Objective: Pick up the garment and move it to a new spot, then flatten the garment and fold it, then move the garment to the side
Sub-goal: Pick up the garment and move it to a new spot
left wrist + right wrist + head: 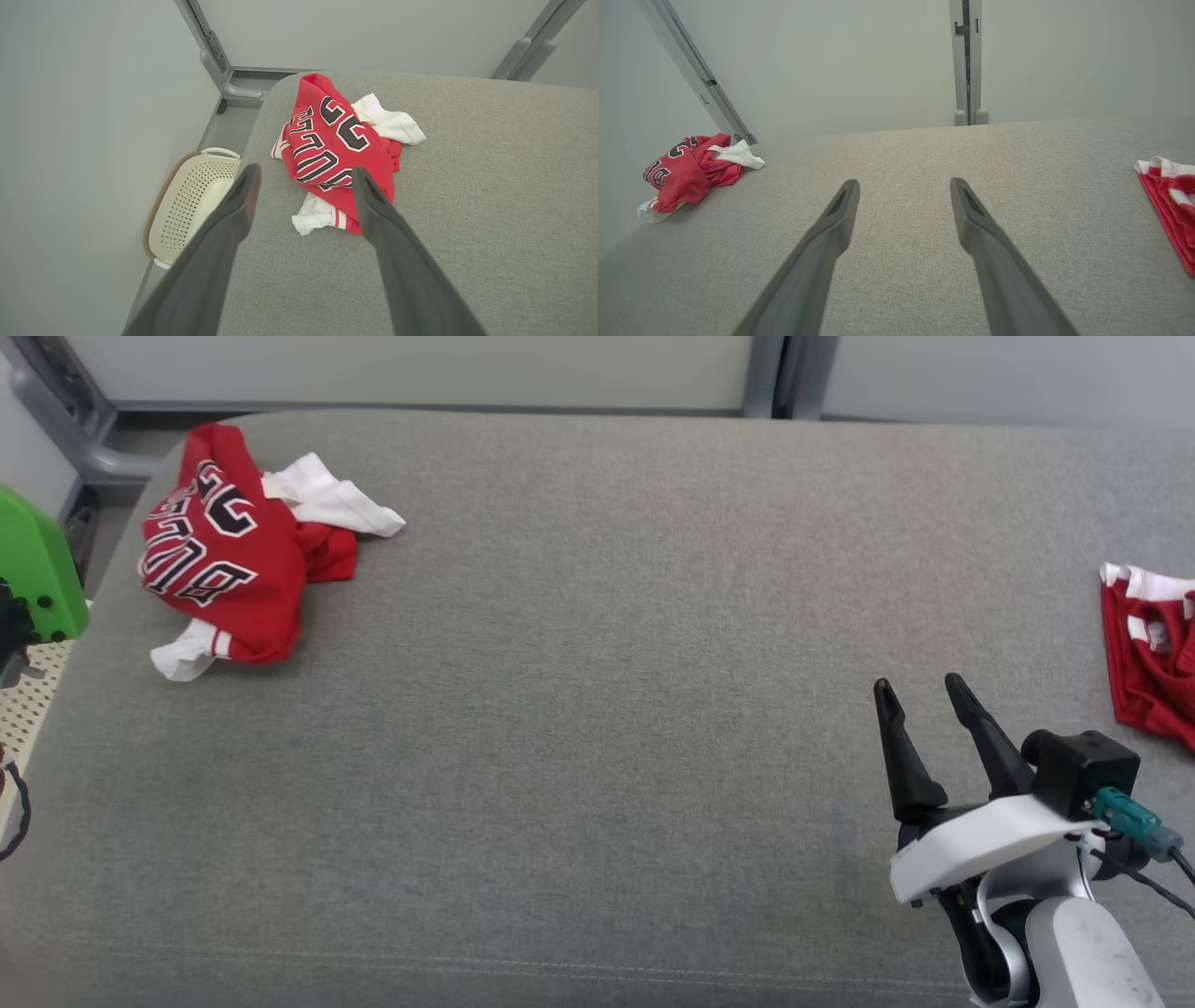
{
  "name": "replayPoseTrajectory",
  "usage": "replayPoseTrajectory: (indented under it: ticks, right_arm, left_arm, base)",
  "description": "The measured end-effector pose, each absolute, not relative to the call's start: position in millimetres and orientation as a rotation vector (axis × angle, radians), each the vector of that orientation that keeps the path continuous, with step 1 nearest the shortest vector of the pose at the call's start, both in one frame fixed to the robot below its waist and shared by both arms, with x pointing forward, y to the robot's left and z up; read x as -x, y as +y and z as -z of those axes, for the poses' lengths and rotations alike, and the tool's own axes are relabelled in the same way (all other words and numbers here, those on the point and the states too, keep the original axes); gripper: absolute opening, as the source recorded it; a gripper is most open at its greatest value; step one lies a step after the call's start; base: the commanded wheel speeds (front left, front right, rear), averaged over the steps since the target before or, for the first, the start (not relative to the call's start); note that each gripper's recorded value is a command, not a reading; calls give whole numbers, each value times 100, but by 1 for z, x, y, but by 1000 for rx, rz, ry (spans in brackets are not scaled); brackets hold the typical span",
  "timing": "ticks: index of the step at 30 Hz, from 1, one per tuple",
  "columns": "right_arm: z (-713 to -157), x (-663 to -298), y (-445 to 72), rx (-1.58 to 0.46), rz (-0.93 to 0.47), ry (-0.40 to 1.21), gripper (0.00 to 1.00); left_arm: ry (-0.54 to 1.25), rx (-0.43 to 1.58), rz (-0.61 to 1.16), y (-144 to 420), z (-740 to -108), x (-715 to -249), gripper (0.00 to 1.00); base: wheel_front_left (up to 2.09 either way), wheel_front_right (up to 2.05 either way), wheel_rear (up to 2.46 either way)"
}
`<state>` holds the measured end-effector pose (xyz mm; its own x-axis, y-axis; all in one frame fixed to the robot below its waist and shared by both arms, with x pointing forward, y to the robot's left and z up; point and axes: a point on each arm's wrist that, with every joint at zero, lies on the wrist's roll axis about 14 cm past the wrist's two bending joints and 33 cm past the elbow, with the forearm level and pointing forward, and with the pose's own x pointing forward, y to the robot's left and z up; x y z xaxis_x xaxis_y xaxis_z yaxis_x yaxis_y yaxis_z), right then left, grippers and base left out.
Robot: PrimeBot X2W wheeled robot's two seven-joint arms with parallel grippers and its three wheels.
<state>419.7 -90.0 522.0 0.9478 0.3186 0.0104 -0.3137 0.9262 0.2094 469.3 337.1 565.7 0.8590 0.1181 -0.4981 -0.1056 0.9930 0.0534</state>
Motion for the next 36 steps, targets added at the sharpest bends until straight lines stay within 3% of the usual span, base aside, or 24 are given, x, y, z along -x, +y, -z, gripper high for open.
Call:
replayPoseTrajectory:
  ticks: [17,32,33,35,36]
  right_arm:
    - [-465,-451,-152,-197,-137,121,100]
    - [-436,-448,-176,-179,-68,182,100]
    - [-436,-448,-175,-180,-70,181,100]
    - [-437,-448,-174,-182,-72,180,100]
    - [-437,-448,-174,-182,-73,177,100]
  left_arm:
    - [711,-27,-51,297,-465,-560,100]
    - [834,-58,-120,303,-400,-570,100]
    - [836,-66,-126,306,-400,-569,89]
    - [812,-83,-141,312,-405,-569,50]
    - [801,-88,-143,313,-408,-570,40]
  base:
    - [0,0,0]
    - [0,0,0]
    - [0,0,0]
    - [0,0,0]
    - [0,0,0]
